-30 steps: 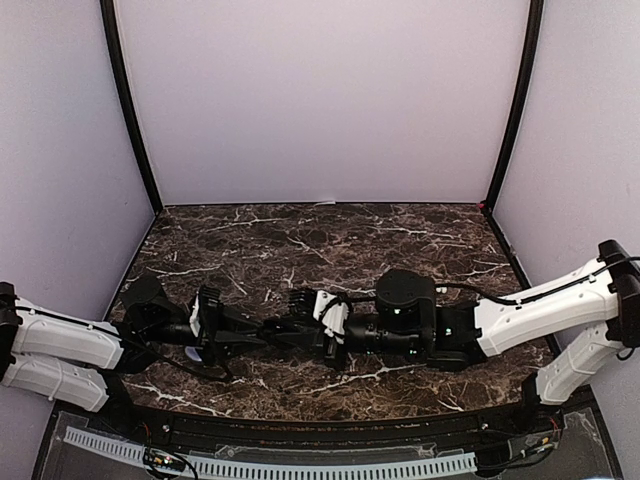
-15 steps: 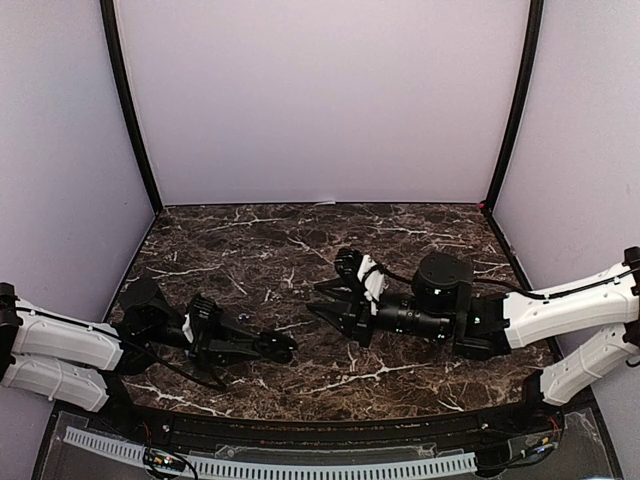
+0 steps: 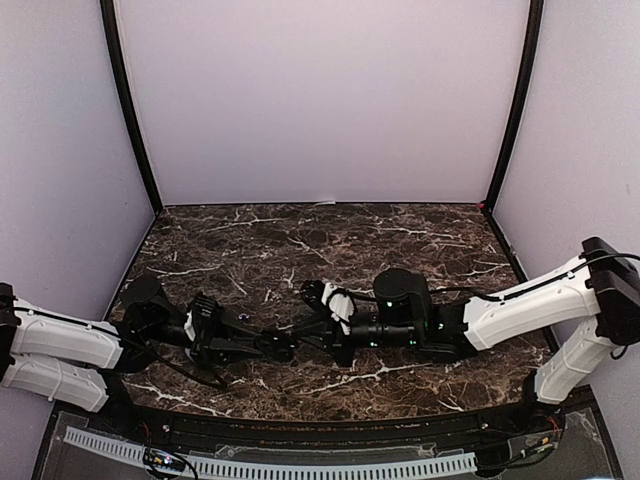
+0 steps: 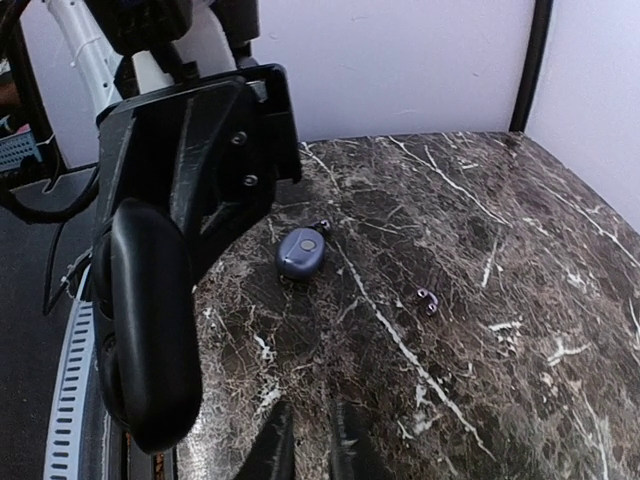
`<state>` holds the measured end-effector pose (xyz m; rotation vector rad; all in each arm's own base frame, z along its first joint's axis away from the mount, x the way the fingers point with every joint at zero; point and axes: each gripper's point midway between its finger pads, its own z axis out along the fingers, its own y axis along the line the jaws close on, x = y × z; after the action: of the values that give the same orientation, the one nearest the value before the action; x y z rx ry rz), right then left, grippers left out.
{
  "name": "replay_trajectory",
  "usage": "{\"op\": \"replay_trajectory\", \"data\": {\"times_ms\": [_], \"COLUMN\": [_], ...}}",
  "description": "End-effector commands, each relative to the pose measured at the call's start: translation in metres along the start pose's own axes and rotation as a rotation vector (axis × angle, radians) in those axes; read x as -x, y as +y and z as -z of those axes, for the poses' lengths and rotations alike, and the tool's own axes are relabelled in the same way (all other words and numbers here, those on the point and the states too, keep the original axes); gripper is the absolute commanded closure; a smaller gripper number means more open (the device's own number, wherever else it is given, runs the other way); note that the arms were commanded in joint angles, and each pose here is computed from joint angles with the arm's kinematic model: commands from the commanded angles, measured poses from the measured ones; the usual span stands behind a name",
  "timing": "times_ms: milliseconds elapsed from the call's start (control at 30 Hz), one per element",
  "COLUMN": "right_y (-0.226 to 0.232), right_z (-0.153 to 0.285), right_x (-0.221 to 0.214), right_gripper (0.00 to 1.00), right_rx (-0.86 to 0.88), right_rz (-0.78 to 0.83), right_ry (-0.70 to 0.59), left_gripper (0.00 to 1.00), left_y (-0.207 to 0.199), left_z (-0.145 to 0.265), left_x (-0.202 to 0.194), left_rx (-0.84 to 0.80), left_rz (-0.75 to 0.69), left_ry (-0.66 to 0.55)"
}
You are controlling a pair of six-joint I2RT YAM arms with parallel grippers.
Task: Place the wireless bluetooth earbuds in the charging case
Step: Close the charging case with the earbuds.
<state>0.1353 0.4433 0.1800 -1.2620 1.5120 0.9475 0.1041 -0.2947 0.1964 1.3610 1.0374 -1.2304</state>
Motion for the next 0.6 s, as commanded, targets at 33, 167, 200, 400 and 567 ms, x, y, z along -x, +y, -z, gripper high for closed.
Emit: {"op": "replay_trajectory", "data": {"times_ms": [33, 167, 200, 400, 567], "right_y": [0.018, 0.032, 0.036, 0.041, 0.028], "right_z": [-0.003, 0.007, 0.01, 0.028, 0.036], "right_x": [0.028, 0.037, 0.039, 0.046, 0.043], "right_gripper": [0.96, 1.0, 1.0, 1.0, 1.0], "right_rx": [0.12, 0.196, 0.213, 0.227, 0.135], "right_rz": [0.027, 0.064, 0.074, 0.103, 0.096], "right_ry": [-0.081, -0.119, -0.126, -0.167, -0.151], "left_gripper": [1.0, 1.0, 1.0, 1.0, 1.0], "left_y": [0.004, 0.007, 0.008, 0.012, 0.014], "left_z": [-0.007, -0.009, -0.01, -0.011, -0.01], "left_x": [0.013, 0.008, 0.007, 0.002, -0.003], "left_rx": [-0.027, -0.033, -0.033, -0.016, 0.006], "left_rz": [-0.014, 0.005, 0.007, 0.02, 0.032], "left_ry": [-0.023, -0.013, -0.012, 0.001, 0.007]}}
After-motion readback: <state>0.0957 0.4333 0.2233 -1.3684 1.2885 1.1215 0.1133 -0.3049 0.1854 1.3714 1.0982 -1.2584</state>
